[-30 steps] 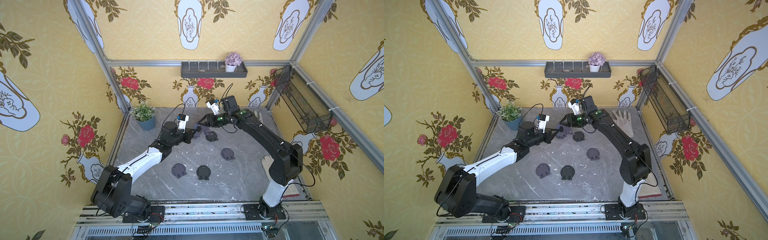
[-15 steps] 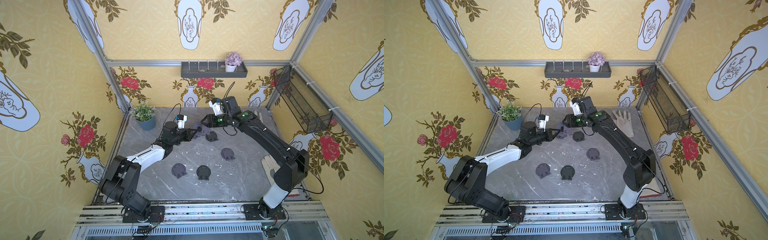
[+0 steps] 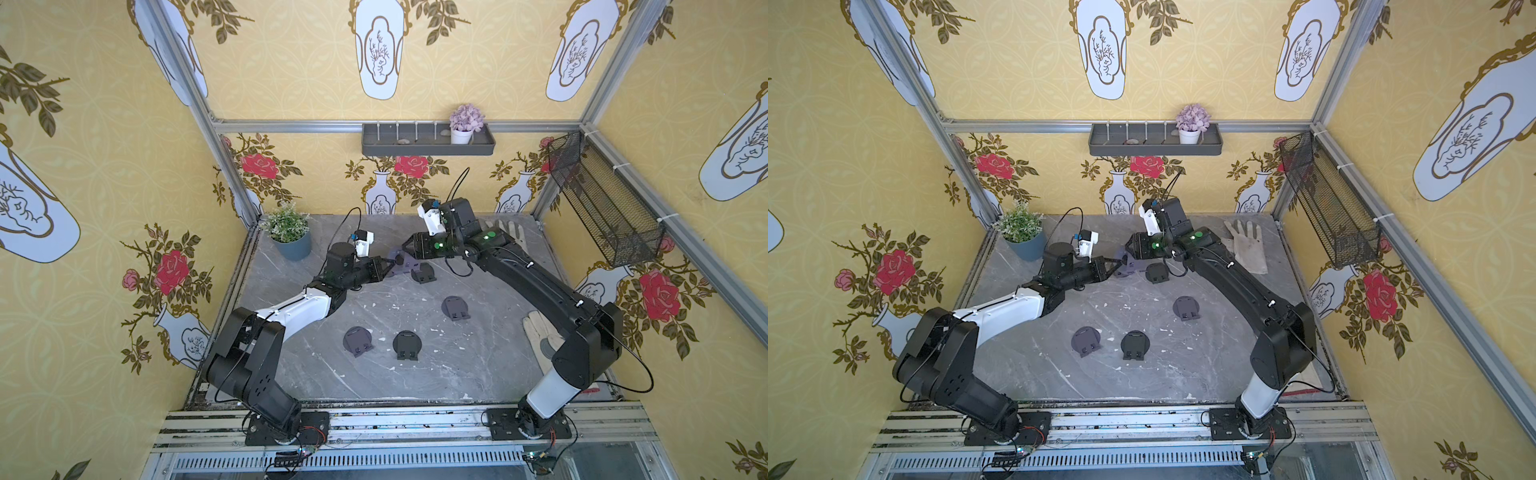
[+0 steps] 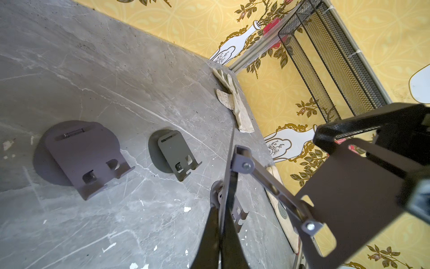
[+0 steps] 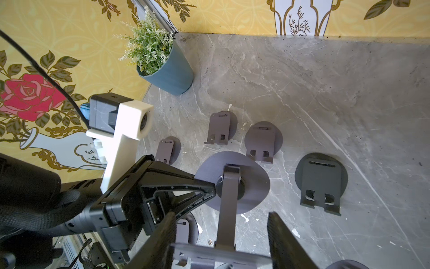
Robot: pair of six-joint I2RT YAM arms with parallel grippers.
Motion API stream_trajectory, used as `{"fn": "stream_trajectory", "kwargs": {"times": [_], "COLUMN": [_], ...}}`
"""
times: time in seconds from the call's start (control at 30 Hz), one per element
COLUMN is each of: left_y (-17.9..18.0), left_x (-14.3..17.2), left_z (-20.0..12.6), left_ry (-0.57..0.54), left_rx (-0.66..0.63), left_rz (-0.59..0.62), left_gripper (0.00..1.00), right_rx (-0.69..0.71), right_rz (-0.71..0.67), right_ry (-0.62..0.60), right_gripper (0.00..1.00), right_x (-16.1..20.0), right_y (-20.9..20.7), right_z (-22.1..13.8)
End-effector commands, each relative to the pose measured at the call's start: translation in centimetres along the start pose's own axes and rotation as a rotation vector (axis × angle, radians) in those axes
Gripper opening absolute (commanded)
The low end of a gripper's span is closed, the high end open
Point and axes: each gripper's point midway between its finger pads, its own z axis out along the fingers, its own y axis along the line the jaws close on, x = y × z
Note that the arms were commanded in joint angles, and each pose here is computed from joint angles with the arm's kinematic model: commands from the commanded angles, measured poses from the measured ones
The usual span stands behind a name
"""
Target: Open the phone stand
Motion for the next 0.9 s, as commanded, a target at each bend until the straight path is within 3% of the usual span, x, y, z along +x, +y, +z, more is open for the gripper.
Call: {"fn": "stream_trajectory", "kwargs": {"times": [0.0, 0.07, 0.1, 0.13, 0.17, 0.4, 0.8, 0.87], "left_y": [2.7, 2.2, 1.6, 1.0, 0.4, -2.5, -2.7, -2.6], "left_x": [-1.7, -1.9, -2.1, -2.2, -2.4, -3.4, -2.0, -2.0], "left_z": [-0.4, -0.4, -0.4, -0.3, -0.4, -0.9, -1.2, -1.3], "left_ry": [-0.097, -0.092, -0.090, -0.087, -0.090, -0.101, -0.043, -0.042], "left_rx": [-0.130, -0.110, -0.092, -0.065, -0.039, 0.081, 0.089, 0.086], "left_rz": [-0.069, -0.057, -0.047, -0.038, -0.034, -0.007, 0.015, 0.018], "left_gripper": [0.00, 0.00, 0.00, 0.00, 0.00, 0.00, 0.00, 0.00], "right_rx": [-0.040, -0.043, -0.050, -0.051, -0.053, -0.137, -0.158, -0.154], "right_rz": [0.011, 0.015, 0.016, 0.022, 0.037, 0.105, 0.093, 0.088], "right_ry": [0.085, 0.088, 0.089, 0.086, 0.086, 0.071, 0.046, 0.048], "right_gripper": [0.37, 0.40, 0.58, 0.85, 0.98, 0.98, 1.00, 0.95], "right_x": [2.0, 1.9, 1.7, 1.5, 1.4, 0.7, -1.7, -1.8], "right_y": [0.8, 0.7, 0.7, 0.7, 0.5, 0.1, 0.2, 0.2], "right_z": [-0.2, 0.1, 0.4, 0.6, 0.8, 1.6, 3.5, 3.6]}}
